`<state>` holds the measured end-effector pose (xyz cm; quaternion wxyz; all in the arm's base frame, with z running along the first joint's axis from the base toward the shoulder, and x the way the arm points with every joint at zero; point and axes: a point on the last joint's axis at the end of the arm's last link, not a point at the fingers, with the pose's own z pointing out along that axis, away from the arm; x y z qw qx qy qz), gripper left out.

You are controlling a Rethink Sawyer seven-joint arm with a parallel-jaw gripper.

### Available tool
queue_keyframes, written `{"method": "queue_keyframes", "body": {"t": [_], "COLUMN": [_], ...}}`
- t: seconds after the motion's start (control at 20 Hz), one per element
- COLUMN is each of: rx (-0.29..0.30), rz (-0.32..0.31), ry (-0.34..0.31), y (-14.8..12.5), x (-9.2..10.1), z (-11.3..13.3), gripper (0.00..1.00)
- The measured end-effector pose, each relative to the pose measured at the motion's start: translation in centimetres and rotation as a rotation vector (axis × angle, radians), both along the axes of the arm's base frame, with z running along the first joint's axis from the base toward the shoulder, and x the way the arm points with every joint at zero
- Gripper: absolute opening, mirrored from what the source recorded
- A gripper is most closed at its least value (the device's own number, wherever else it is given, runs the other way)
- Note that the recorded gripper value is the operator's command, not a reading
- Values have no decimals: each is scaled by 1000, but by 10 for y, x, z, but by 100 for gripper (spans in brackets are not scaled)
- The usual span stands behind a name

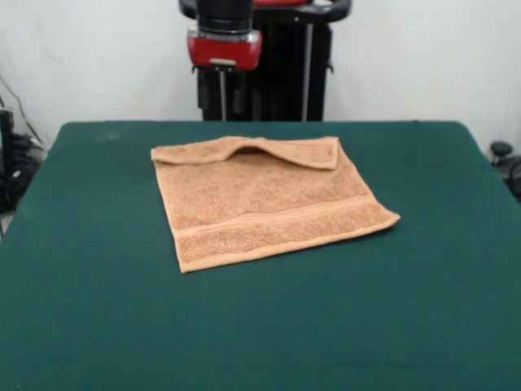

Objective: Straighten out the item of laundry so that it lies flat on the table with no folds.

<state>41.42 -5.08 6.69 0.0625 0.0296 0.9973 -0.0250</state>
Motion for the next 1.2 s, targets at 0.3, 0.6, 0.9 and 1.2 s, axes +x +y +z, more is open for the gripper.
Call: {"method": "queue_keyframes", "body": {"t": [0.3,0.6,0.9,1.2], "rx": [20,31,32,26], "rz": [23,7,-10,-21], "ry": [19,36,55,68], "y": [28,38,37,34], "x": [4,4,0,-3], "z": [-8,-13,-19,-23], "gripper": [100,100,100,100]}}
